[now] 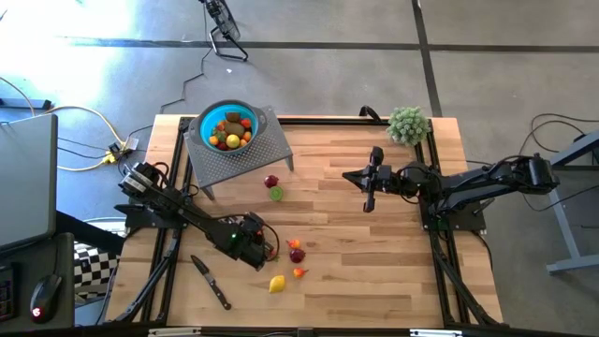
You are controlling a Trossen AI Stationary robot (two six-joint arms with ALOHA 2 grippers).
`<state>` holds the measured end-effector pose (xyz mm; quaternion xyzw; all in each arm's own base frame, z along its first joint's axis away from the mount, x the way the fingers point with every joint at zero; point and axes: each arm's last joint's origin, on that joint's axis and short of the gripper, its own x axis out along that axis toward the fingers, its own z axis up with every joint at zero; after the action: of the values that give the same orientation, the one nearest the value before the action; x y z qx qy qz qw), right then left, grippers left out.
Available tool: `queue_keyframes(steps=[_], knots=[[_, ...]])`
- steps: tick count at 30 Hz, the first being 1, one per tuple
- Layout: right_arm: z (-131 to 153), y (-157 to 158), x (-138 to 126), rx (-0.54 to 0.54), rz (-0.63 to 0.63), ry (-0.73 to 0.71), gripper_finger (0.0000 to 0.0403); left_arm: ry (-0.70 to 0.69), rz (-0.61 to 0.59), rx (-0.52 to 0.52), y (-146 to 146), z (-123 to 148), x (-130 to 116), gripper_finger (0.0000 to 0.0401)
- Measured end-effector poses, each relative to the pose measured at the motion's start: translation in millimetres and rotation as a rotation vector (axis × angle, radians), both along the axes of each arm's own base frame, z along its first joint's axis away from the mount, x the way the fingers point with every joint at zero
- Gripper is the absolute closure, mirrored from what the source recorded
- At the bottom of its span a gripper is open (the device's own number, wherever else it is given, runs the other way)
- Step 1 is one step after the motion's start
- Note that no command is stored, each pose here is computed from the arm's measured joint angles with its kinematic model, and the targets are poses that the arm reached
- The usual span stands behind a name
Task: Pick & Place Fruit
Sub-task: Put the orange pear into the blue strainer bowl on the shelf
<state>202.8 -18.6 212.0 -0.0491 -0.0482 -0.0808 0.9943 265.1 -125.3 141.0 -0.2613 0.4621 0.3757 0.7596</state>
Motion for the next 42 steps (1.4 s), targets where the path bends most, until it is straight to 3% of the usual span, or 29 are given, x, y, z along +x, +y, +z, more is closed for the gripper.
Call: queue_keyframes(steps=[12,28,42], knots=[[0.0,0.0,0.0,0.000,0.000,0.000,0.0401,0.018,-0.042,-0.004,-0.4,6.2,0.2,0.0269],[-0.1,0.0,0.0,0.000,0.000,0.000,0.0401,-0.109,-0.289,0.006,-4.2,83.2,7.3,0.0269],[-0.1,0.1,0.0,0.000,0.000,0.001,0.0401,-0.073,-0.438,0.104,-5.2,145.2,11.0,0.0269]])
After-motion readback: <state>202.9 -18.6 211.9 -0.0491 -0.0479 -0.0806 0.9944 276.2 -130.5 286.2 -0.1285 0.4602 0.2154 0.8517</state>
